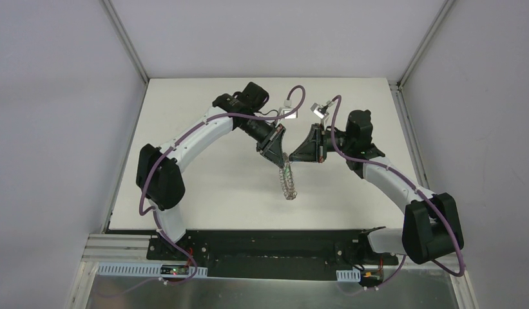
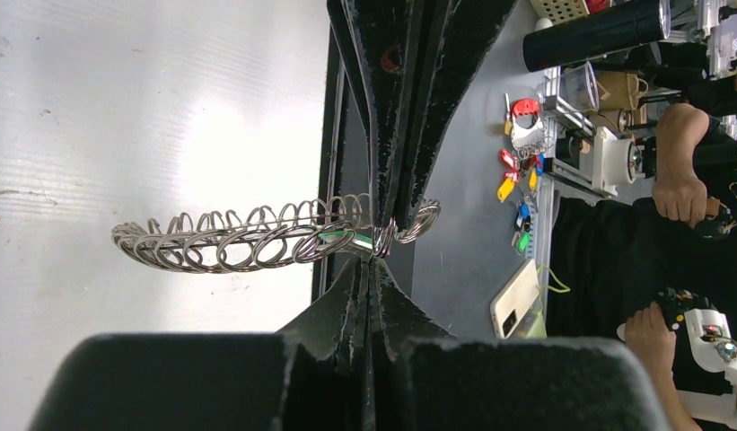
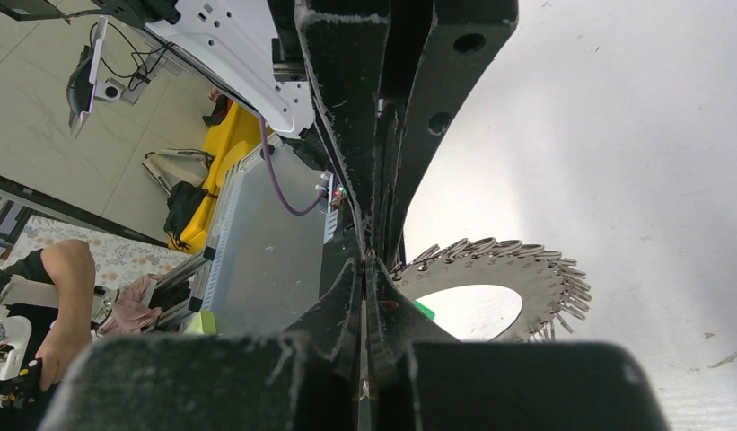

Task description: Put the keys on the keyring

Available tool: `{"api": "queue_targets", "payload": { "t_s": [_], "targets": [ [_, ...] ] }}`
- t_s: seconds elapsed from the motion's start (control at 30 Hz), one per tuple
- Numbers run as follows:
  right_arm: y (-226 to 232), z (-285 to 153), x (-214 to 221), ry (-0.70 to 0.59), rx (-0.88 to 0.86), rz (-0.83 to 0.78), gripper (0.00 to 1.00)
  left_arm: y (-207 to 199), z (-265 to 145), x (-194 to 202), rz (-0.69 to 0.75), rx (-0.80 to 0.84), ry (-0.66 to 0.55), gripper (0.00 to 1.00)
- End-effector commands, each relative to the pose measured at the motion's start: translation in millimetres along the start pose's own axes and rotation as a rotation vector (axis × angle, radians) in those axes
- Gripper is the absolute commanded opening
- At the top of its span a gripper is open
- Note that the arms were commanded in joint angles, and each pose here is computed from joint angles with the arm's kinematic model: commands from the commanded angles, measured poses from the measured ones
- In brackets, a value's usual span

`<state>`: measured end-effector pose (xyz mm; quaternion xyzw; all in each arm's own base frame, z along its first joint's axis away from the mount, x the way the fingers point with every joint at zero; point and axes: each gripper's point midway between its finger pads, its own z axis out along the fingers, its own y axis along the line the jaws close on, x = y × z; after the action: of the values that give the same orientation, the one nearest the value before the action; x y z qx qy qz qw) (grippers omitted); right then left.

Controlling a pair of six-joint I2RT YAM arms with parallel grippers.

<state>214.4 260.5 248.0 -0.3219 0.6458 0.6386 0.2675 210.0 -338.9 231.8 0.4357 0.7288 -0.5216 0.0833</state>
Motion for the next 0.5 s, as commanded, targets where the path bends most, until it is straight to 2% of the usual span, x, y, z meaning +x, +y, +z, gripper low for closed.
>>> {"api": "queue_targets", "payload": {
  "t_s": [0.0,0.47],
  "targets": [
    [19.0,-3.6,-22.1,-0.029,-0.023,-0.123,0.0,-13.5,-4.1,-5.9,0.025,0.056,-0.03,0.0],
    [20.1,-4.1,-23.1,-0.034,-0.02,-0.13,0.0,-12.1,5.6,-6.9,-0.004,0.071,-0.036,0.0]
  ]
}}
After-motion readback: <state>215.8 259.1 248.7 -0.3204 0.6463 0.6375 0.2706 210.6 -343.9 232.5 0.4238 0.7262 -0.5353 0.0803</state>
